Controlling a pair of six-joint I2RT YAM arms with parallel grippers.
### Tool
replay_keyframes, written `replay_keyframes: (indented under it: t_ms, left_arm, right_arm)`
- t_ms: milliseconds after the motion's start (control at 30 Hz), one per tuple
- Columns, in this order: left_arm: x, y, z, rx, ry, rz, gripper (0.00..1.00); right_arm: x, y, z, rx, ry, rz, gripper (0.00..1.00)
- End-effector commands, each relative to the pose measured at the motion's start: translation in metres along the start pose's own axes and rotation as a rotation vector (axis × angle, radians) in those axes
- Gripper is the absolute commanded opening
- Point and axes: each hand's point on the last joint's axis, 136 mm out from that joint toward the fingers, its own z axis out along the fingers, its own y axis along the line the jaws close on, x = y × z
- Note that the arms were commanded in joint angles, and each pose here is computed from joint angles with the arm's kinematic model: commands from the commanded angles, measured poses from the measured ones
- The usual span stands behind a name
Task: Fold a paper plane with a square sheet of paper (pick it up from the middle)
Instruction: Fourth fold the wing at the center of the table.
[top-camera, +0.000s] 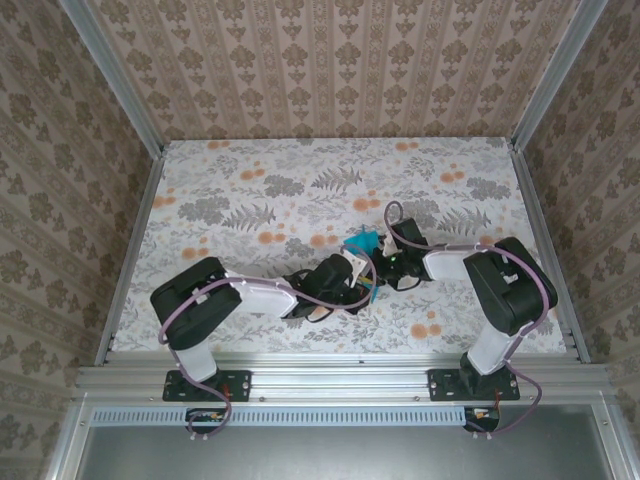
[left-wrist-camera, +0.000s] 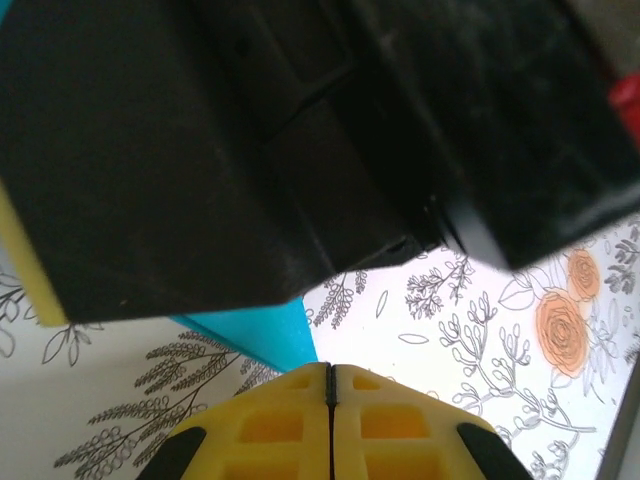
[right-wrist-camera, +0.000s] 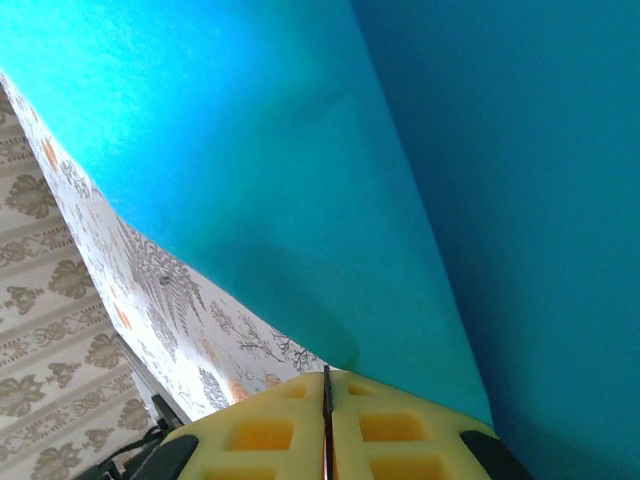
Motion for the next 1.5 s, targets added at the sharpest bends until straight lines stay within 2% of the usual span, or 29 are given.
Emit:
replay_keyframes:
  t_ms: [0,500,800,1100,1467]
  left_arm:
    - [-0.003,0.004,0.007,-0.044,-0.064,0.052,0.07]
    - [-0.003,0.005,0.025,-0.020,-0.092,0.080,0.07]
    - [0.017,0.010,0.037,-0.031,0.062,0.048,0.07]
    - [0.046,0.031,0.032,-0.120,0.246,0.030,0.07]
    - [0.057,0.040,0.027,-0.118,0.300,0.015,0.06]
  right_arm:
    - [-0.001,0.004,-0.004,-0.028,-0.034,0.046,0.10]
    - [-0.008,0.004,-0.004,-0.060,-0.012,0.064,0.10]
    - [-0.017,0.001,-0.013,-0.089,-0.023,0.080,0.10]
    - [-0.037,-0.005,-0.024,-0.123,-0.064,0.111,0.13]
    - [-0.058,-0.007,-0.026,-0.114,-0.064,0.083,0.13]
